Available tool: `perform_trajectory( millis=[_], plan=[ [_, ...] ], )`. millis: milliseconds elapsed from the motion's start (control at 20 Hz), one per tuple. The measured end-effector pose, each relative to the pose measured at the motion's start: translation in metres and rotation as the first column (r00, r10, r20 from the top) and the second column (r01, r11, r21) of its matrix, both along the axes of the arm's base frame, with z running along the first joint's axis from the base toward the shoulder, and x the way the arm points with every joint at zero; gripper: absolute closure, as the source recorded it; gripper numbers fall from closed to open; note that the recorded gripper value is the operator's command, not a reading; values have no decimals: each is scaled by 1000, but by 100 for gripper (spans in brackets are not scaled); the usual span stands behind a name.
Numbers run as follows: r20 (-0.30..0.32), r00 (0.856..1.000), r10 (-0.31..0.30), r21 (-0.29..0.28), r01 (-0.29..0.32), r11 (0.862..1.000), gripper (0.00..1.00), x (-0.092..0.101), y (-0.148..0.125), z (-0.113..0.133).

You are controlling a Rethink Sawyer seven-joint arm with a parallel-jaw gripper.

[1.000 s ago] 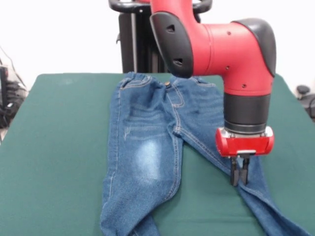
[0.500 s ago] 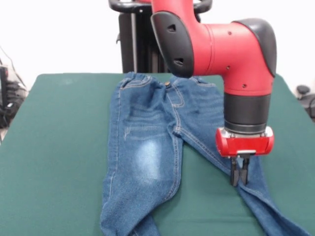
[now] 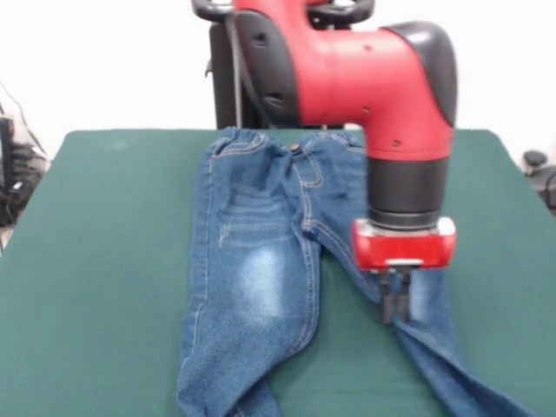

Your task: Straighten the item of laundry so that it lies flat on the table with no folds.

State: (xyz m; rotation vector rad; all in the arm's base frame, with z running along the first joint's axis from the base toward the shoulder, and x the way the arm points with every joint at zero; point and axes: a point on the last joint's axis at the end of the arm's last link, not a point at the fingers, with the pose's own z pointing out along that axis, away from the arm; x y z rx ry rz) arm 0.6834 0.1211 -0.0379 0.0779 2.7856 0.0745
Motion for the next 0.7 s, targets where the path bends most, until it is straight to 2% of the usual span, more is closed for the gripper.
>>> perform_trajectory(
  millis=[150, 200, 300, 400, 500, 550, 700],
  plan=[
    [8, 998, -65, 29, 65, 997, 100, 11, -45, 14],
    [15, 994, -109, 38, 109, 993, 100, 17, -81, 22],
    [21, 989, -145, 40, 144, 989, 100, 22, -114, 30],
    [28, 981, -192, 34, 191, 981, 100, 25, -163, 39],
    [31, 976, -214, 29, 213, 977, 100, 24, -188, 43],
    [37, 972, -232, 24, 232, 973, 100, 23, -211, 47],
    [48, 969, -244, 13, 244, 970, 100, 19, -239, 49]
  ],
)
